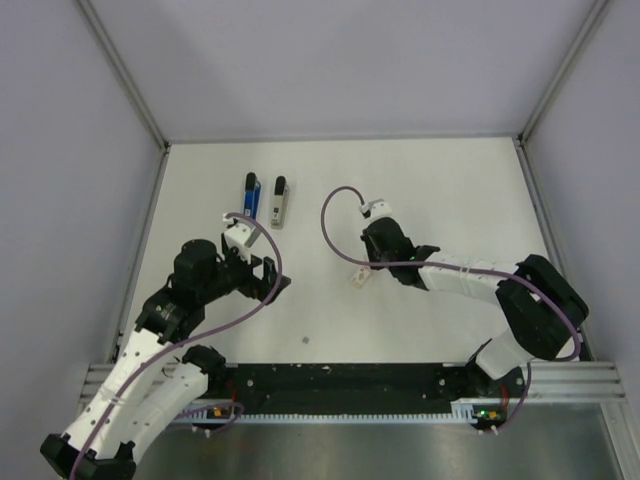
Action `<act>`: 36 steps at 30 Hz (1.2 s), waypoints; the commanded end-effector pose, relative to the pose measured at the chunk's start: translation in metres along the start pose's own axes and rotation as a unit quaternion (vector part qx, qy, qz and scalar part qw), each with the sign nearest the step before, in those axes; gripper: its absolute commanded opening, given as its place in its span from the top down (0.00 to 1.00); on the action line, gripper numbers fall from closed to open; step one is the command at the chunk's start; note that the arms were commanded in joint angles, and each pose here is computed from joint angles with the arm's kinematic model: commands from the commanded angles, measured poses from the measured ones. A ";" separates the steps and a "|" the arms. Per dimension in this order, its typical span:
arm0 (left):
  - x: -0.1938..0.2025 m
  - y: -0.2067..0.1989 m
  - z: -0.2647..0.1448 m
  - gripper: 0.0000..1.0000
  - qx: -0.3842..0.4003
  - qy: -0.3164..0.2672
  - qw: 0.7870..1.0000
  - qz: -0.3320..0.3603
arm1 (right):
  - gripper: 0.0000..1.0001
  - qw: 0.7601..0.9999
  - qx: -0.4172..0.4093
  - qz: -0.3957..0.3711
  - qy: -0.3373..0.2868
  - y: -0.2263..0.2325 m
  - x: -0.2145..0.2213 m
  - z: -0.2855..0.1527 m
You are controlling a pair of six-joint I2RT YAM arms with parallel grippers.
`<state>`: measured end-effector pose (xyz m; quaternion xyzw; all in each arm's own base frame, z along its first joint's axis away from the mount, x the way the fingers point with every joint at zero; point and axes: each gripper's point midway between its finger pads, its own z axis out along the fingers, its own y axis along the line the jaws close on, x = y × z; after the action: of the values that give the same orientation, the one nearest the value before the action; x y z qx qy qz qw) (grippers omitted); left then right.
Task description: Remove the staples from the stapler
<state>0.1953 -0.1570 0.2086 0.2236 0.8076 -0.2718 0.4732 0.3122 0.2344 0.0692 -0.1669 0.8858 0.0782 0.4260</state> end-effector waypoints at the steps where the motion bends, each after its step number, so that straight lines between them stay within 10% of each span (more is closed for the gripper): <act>1: -0.005 -0.001 0.001 0.02 0.006 -0.012 1.000 0.006 | 0.92 0.998 0.027 0.050 -0.035 -0.006 -0.028 0.005; 36: -0.003 -0.001 0.003 0.02 0.008 -0.008 1.000 0.004 | 0.92 0.995 0.033 0.094 0.012 -0.003 0.004 0.015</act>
<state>0.1957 -0.1573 0.2049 0.2233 0.8111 -0.2713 0.4677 0.3145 0.2306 0.0455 -0.0864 0.9101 0.0724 0.3988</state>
